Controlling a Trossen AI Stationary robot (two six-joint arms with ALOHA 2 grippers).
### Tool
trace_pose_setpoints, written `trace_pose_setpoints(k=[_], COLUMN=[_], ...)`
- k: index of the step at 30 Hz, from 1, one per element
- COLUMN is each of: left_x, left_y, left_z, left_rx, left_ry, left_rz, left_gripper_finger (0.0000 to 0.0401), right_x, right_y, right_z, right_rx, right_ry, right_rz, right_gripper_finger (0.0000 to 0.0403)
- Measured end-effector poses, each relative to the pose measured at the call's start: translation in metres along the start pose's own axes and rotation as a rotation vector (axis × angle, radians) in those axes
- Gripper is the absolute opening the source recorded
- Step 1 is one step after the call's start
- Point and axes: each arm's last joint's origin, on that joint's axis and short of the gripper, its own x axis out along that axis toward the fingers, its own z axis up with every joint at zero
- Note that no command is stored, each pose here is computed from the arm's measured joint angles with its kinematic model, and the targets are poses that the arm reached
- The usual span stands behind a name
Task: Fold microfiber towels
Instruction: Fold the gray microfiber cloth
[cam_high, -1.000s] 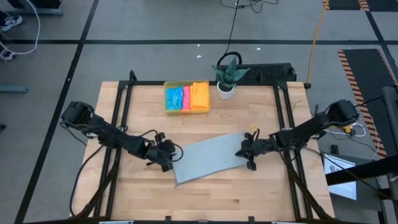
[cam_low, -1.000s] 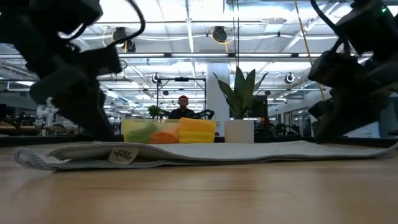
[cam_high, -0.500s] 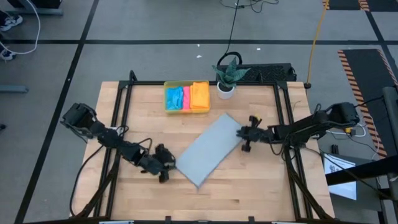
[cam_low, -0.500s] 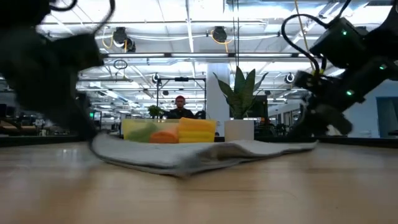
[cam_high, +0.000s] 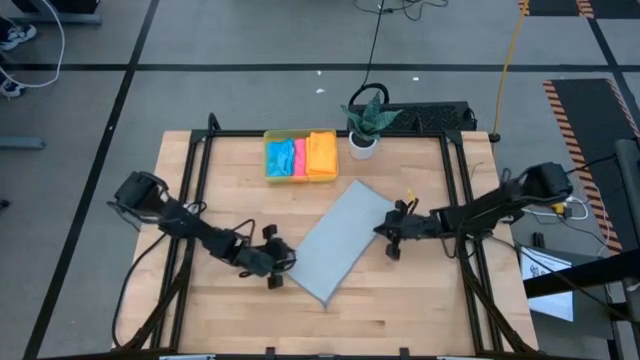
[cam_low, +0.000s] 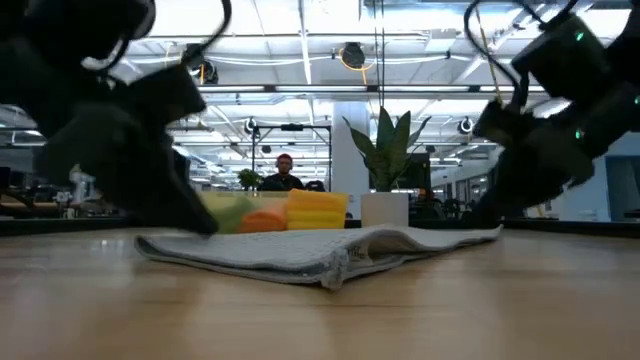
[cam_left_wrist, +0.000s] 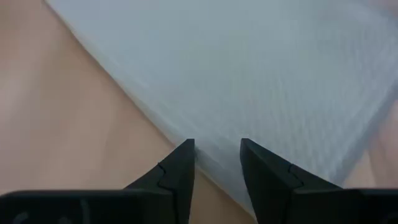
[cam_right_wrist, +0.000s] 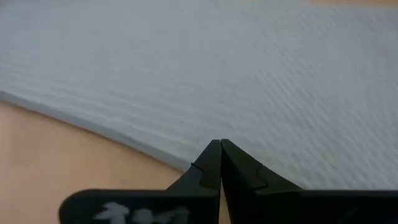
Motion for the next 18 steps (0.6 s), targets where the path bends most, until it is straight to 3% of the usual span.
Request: trace_pose_setpoints(k=[3, 7, 11, 13, 15, 18], left_x=[0.008, 0.01, 0.006, 0.004, 0.002, 0.0], left_y=[-0.001, -0.017, -0.042, -0.053, -0.062, -0.073], left_z=[-0.006, -0.008, 0.006, 0.017, 0.025, 0.04], left_rx=[-0.045, -0.069, 0.002, 0.056, 0.15, 0.308], left_ry=[0.045, -0.009, -0.133, -0.187, -0.205, -0.243], left_rz=[-0.053, -0.157, -0.263, -0.246, -0.219, -0.175], left_gripper_finger=[0.0131, 0.0131, 0.0131, 0.0131, 0.0131, 0.0131], right_x=[0.007, 0.011, 0.006, 0.0, -0.005, -0.011], right_y=[-0.009, -0.028, -0.049, -0.051, -0.046, -0.03], right_z=[-0.006, -0.004, 0.003, 0.009, 0.018, 0.02], right_rx=[0.011, 0.012, -0.047, -0.069, -0.08, -0.114], right_ry=[0.047, 0.078, 0.068, 0.017, -0.045, -0.073], right_rz=[-0.076, -0.164, -0.317, -0.375, -0.326, -0.148], right_gripper_finger=[0.0, 0.0, 0.0, 0.0, 0.0, 0.0])
